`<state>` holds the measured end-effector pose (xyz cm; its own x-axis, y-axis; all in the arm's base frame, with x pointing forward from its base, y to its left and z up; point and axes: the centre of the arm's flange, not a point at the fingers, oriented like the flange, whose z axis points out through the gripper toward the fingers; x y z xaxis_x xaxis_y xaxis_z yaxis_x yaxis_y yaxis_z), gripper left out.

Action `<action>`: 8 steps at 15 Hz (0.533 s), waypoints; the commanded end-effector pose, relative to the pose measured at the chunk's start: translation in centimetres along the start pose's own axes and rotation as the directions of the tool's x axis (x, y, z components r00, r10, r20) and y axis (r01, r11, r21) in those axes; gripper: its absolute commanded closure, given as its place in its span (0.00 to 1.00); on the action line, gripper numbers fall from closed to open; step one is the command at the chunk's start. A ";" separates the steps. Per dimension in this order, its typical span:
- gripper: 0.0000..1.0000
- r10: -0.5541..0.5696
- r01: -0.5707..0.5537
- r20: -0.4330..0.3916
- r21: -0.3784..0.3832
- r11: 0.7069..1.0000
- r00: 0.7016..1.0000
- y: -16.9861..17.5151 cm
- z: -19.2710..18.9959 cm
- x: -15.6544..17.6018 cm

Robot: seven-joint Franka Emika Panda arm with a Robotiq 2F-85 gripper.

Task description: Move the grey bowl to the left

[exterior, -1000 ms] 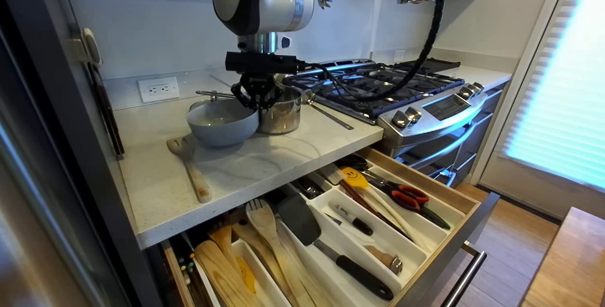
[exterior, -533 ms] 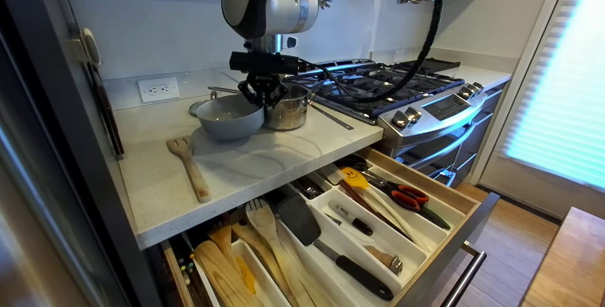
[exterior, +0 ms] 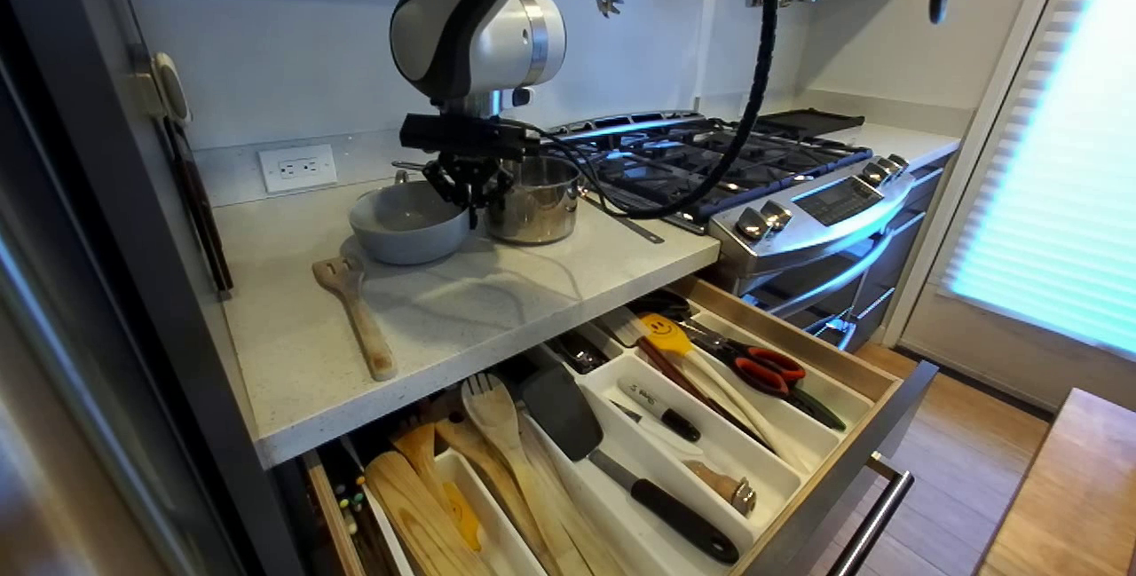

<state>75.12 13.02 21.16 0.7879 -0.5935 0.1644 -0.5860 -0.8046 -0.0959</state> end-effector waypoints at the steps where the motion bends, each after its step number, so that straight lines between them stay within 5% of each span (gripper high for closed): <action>1: 0.98 0.012 -0.012 -0.027 0.007 1.000 1.000 -2.3 0.5 1.0; 3: 0.98 0.010 -0.010 -0.016 0.015 1.000 1.000 -2.7 0.5 0.9; 4: 0.68 0.007 -0.007 -0.012 0.013 1.000 1.000 -2.8 0.5 0.8; 8: 0.46 -0.006 0.006 0.015 0.007 1.000 1.000 -3.1 -1.4 0.4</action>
<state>76.53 14.62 21.67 0.7910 -0.5871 0.1719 -0.5758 -0.8095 -0.1151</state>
